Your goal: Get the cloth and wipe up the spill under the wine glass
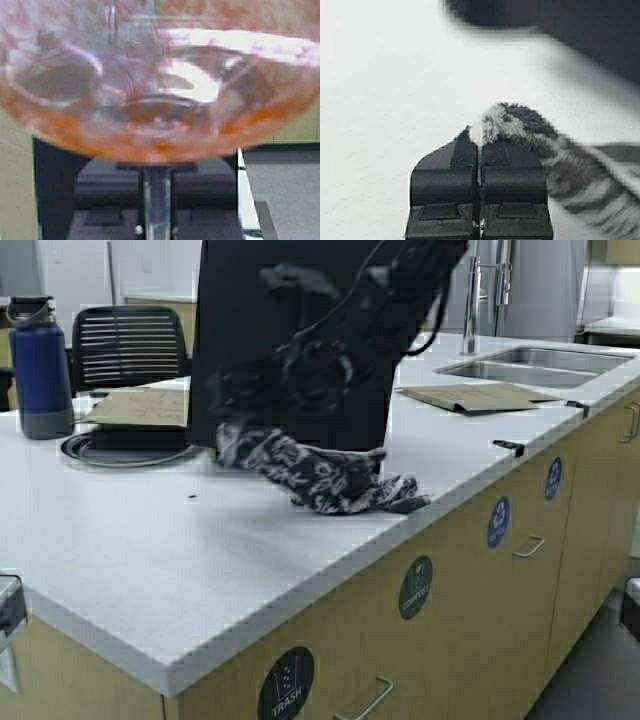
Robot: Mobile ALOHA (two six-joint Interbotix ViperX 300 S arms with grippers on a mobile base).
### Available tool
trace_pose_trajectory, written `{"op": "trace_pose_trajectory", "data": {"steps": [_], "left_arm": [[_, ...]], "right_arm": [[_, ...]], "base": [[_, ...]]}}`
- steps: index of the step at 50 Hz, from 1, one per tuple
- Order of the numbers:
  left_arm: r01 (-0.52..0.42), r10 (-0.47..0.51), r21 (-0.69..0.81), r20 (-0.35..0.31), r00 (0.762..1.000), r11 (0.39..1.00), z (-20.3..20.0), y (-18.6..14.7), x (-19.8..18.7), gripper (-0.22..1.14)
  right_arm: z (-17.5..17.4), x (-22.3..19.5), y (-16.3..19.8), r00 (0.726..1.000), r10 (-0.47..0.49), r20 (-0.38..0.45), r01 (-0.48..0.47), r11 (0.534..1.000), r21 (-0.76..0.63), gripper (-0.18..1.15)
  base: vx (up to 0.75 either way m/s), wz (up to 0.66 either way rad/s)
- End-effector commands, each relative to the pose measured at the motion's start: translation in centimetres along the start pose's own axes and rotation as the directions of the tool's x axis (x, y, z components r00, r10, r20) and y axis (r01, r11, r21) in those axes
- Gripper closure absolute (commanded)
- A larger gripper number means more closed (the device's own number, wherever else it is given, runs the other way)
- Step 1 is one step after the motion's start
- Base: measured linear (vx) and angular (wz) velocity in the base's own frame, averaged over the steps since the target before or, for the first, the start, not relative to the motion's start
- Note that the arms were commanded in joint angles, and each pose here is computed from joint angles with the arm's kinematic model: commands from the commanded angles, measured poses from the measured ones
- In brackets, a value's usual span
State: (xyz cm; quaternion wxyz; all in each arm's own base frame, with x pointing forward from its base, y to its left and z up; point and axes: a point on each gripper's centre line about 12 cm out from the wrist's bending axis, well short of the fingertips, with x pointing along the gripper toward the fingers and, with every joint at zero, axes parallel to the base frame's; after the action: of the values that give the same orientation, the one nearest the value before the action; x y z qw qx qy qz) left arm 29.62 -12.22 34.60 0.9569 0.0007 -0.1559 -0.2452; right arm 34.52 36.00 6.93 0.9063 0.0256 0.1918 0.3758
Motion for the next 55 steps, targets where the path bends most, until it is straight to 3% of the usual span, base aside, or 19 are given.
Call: {"op": "trace_pose_trajectory", "data": {"steps": [1, 7, 12, 17, 23, 34, 40, 55], "left_arm": [[-0.009, 0.009, 0.008, 0.056, 0.998, 1.000, 2.6, 0.1, 0.0, 0.67], [-0.011, 0.010, 0.010, 0.060, 0.998, 1.000, 2.8, 0.1, 0.0, 0.67], [-0.011, 0.010, 0.014, 0.054, 0.998, 1.000, 2.6, 0.1, 0.1, 0.67], [-0.010, 0.010, 0.011, 0.036, 0.999, 1.000, 1.9, 0.1, 0.3, 0.67], [-0.008, 0.008, 0.006, -0.006, 1.000, 1.000, 0.2, 0.2, 0.8, 0.67], [0.007, -0.008, -0.021, -0.066, 0.998, 1.000, -4.1, 0.1, 1.9, 0.67], [0.028, -0.032, -0.041, -0.081, 0.996, 0.999, -7.6, -0.2, 2.4, 0.67], [0.088, -0.100, -0.114, -0.102, 0.990, 0.990, -17.3, -1.2, 2.2, 0.67]], "right_arm": [[0.6, 0.6, 6.2, 0.992, 0.122, 0.034, -0.121, 0.992, -0.028, 0.91], [1.3, 0.8, 10.0, 0.979, 0.194, 0.058, -0.191, 0.981, -0.043, 0.91], [2.2, 0.7, 10.0, 0.978, 0.194, 0.072, -0.191, 0.980, -0.049, 0.91], [2.1, 0.2, 6.5, 0.990, 0.127, 0.056, -0.125, 0.992, -0.029, 0.91], [1.2, -1.3, -0.1, 1.000, -0.004, 0.015, 0.004, 1.000, 0.013, 0.91], [-0.7, -4.8, -9.7, 0.978, -0.203, -0.048, 0.206, 0.975, 0.085, 0.91], [-1.0, -5.5, -11.3, 0.970, -0.235, -0.056, 0.239, 0.966, 0.095, 0.91], [-1.3, -5.6, -11.3, 0.970, -0.235, -0.064, 0.241, 0.966, 0.094, 0.91]], "base": [[0.00, 0.00], [0.00, 0.00], [0.00, 0.00], [0.00, 0.00], [0.00, 0.00], [0.00, 0.00], [0.00, 0.00], [0.00, 0.00]]}}
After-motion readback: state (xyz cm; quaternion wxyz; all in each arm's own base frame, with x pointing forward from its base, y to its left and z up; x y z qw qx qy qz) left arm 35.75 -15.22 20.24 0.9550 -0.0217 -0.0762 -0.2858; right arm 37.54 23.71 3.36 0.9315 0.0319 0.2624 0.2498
